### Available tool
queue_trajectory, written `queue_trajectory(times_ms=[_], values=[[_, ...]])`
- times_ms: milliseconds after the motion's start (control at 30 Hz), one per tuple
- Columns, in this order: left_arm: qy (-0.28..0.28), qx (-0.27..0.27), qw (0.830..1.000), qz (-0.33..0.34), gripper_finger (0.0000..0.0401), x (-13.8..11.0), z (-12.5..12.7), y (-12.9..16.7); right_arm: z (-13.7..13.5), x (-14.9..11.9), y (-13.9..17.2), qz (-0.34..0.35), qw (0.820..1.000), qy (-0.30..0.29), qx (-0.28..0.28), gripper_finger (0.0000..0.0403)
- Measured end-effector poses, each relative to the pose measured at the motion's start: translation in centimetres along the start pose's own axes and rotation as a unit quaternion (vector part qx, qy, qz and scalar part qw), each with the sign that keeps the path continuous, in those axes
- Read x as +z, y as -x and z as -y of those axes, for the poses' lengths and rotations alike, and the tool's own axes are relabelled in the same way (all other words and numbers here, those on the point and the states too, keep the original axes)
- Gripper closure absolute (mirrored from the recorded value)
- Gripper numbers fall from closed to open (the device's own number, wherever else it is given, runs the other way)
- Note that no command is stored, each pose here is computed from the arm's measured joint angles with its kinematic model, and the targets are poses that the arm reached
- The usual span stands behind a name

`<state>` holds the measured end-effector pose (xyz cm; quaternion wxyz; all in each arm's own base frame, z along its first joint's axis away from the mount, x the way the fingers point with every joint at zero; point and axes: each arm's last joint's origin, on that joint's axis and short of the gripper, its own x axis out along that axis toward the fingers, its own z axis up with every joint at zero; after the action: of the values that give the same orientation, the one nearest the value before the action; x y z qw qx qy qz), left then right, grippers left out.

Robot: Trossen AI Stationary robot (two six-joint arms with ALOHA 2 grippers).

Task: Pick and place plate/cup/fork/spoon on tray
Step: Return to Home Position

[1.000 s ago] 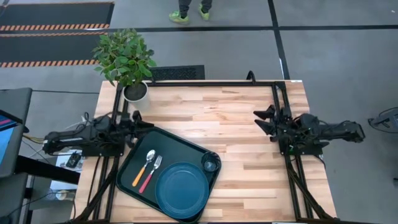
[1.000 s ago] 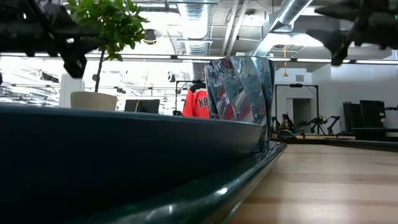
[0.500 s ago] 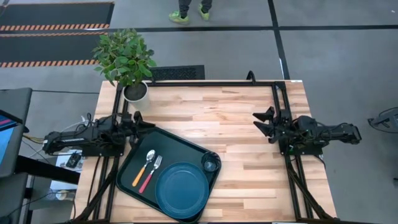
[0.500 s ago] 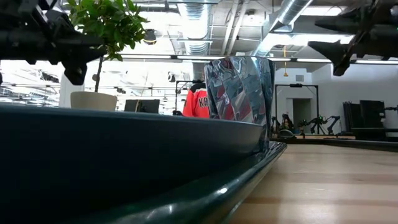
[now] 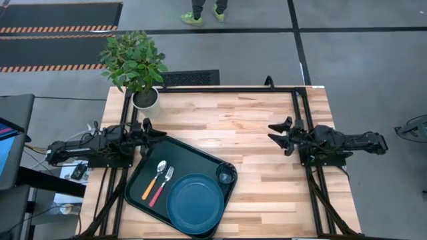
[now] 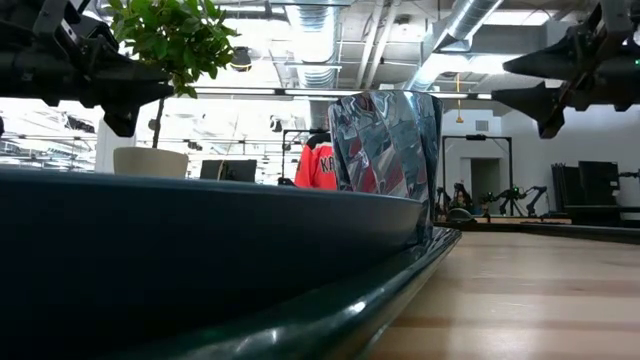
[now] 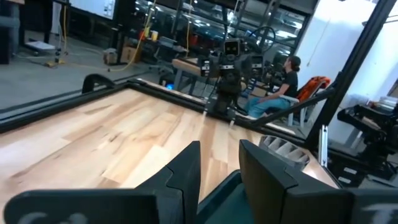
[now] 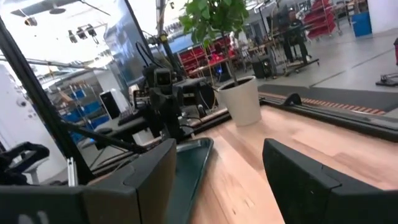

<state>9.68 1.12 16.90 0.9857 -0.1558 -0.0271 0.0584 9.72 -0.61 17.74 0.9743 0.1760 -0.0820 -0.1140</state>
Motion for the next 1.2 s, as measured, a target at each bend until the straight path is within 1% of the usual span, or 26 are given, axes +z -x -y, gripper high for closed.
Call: queue_trajectory(times_ms=[300,433,1200], values=[[-0.004,0.007,1.000,0.002,0.0305,-0.01,-0.05,0.00,0.22,-0.69,0.03,-0.034,0.999,0.004,-0.009,0.0138],[-0.004,0.000,1.000,-0.001,0.0305,-0.04,-0.01,-0.01,0.24,-0.76,0.02,-0.038,0.999,0.009,-0.010,0.0138],[-0.003,0.000,1.000,-0.002,0.0305,-0.06,-0.01,-0.01,0.28,-0.88,0.02,-0.043,0.999,0.012,-0.012,0.0138]])
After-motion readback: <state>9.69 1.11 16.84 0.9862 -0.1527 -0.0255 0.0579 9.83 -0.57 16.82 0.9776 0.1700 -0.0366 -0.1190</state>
